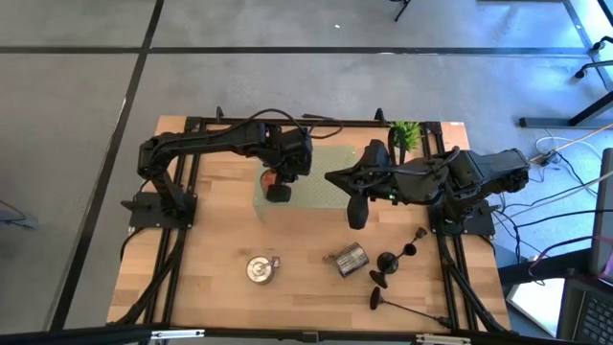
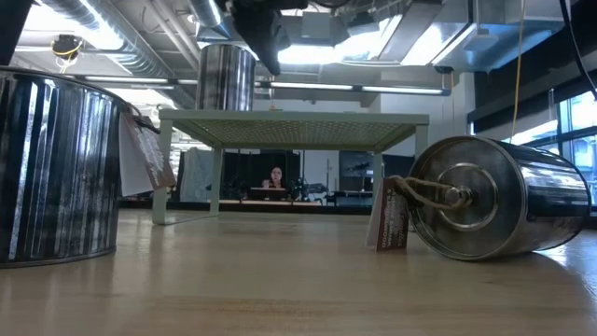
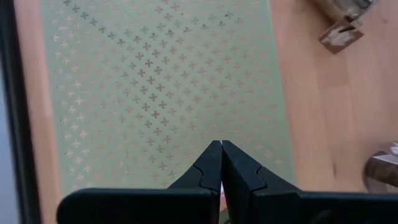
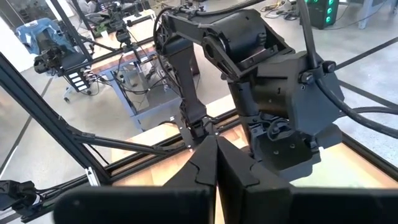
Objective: Pick & Place candle stick holders
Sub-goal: Put the top candle holder on the shelf
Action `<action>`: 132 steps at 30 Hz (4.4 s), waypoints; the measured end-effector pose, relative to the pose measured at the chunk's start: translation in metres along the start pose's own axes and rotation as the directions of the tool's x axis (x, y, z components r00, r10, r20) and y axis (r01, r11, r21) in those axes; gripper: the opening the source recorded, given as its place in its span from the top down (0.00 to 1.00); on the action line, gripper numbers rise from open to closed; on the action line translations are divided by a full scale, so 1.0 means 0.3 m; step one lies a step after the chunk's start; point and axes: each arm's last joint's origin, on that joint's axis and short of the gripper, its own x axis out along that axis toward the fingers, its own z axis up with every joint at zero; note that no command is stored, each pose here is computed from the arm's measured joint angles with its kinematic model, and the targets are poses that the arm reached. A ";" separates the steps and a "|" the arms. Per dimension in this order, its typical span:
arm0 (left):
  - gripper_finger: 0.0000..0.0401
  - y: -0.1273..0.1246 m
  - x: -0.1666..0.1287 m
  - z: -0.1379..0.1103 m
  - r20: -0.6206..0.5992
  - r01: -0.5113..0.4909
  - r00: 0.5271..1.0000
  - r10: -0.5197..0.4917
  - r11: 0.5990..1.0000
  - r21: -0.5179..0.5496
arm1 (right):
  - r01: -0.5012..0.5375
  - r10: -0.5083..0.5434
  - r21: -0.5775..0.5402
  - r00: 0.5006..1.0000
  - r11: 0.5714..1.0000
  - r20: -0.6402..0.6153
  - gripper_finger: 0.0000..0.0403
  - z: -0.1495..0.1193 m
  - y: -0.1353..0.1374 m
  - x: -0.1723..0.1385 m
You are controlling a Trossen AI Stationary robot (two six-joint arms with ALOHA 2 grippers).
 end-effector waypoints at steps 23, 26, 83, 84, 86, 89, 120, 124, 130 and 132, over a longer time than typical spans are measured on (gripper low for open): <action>1.00 0.090 -0.219 -0.321 -0.065 -0.205 0.974 0.218 0.723 -0.660 | -0.007 0.007 -0.003 1.000 1.000 0.015 0.99 0.006 0.003 0.000; 1.00 0.072 -0.195 -0.394 -0.067 -0.168 0.982 0.177 0.652 -0.739 | -0.004 0.004 -0.003 1.000 1.000 0.017 0.99 0.006 0.003 0.000; 1.00 -0.041 0.083 -0.538 0.128 0.108 0.992 0.015 0.454 -0.884 | -0.002 0.003 -0.002 1.000 1.000 0.019 0.99 0.006 0.002 0.000; 1.00 -0.041 0.083 -0.538 0.129 0.109 0.991 0.013 0.452 -0.885 | -0.002 0.002 -0.003 1.000 1.000 0.019 0.99 0.006 0.002 0.000; 1.00 -0.042 0.080 -0.538 0.133 0.112 0.991 0.014 0.450 -0.886 | -0.003 0.003 -0.003 1.000 1.000 0.019 0.99 0.006 0.002 0.000; 1.00 -0.043 0.079 -0.538 0.138 0.122 0.990 0.004 0.443 -0.888 | -0.002 0.002 -0.006 1.000 1.000 0.019 0.99 0.006 0.002 0.000; 1.00 -0.125 0.053 -0.554 0.031 0.002 0.997 0.064 0.411 -0.912 | 0.000 0.001 -0.012 1.000 1.000 0.020 0.99 0.007 0.001 0.001; 1.00 -0.127 -0.008 -0.576 0.076 0.000 0.982 0.173 0.402 -0.916 | -0.008 0.008 -0.013 1.000 1.000 0.016 0.99 0.007 0.002 0.001; 1.00 -0.146 -0.102 -0.614 0.190 0.082 0.950 0.249 0.387 -0.918 | -0.071 0.071 -0.017 0.997 0.997 -0.019 0.99 0.004 0.006 -0.002; 1.00 -0.166 -0.124 -0.620 0.230 0.124 0.943 0.243 0.386 -0.914 | -0.111 0.110 -0.014 0.993 0.994 -0.035 0.99 0.007 0.007 -0.010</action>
